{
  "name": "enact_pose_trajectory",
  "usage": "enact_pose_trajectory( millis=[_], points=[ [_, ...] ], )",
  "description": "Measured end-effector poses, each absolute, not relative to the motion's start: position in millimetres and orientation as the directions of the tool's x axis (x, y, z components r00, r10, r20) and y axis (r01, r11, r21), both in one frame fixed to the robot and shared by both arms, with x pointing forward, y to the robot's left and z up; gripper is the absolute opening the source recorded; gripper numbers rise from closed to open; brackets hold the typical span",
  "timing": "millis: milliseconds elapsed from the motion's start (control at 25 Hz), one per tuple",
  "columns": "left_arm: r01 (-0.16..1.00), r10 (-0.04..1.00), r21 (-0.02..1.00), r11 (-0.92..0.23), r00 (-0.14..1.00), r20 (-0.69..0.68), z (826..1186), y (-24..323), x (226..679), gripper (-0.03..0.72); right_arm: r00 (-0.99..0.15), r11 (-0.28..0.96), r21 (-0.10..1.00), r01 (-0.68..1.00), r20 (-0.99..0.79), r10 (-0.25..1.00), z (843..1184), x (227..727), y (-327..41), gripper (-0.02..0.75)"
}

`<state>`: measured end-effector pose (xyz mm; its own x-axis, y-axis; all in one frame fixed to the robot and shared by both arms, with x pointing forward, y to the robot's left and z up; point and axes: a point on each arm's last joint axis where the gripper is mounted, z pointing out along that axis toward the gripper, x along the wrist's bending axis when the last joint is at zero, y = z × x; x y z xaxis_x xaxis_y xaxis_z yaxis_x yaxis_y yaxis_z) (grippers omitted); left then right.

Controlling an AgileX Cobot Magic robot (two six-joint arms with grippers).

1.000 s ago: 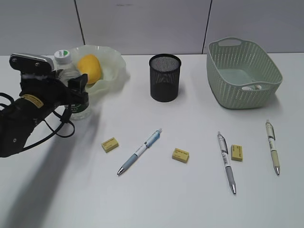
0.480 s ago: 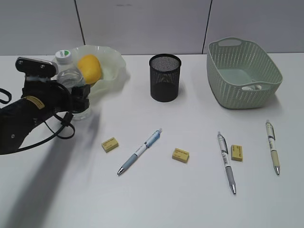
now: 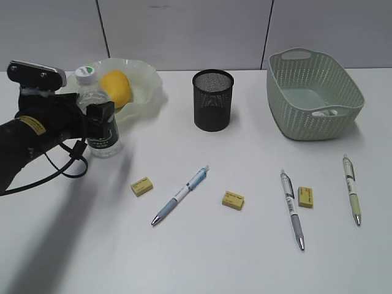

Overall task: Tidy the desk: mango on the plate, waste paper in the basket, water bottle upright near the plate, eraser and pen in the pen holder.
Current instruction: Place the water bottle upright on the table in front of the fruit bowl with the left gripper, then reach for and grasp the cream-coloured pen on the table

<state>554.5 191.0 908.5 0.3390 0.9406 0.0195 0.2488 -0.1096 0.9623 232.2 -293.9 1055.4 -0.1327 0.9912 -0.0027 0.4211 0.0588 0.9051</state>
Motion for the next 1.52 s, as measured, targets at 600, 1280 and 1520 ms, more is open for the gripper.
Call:
enact_pose_trajectory(
  millis=[600, 1280, 1520],
  points=[
    [0.212, 0.938, 0.972, -0.100, 0.347, 0.021, 942, 191, 546, 0.599, -0.132, 0.058, 0.905, 0.421, -0.002, 0.991, 1055, 232, -294, 0.510],
    [0.384, 0.942, 0.912, -0.142, 0.336, 0.005, 1043, 211, 492, 0.588, -0.132, 0.058, 0.905, 0.421, -0.002, 0.991, 1055, 232, -294, 0.510],
    [0.591, 0.970, 0.793, -0.146, 0.242, -0.002, 1071, 243, 484, 0.588, -0.132, 0.058, 0.905, 0.421, -0.002, 0.991, 1055, 232, -294, 0.510]
  ],
)
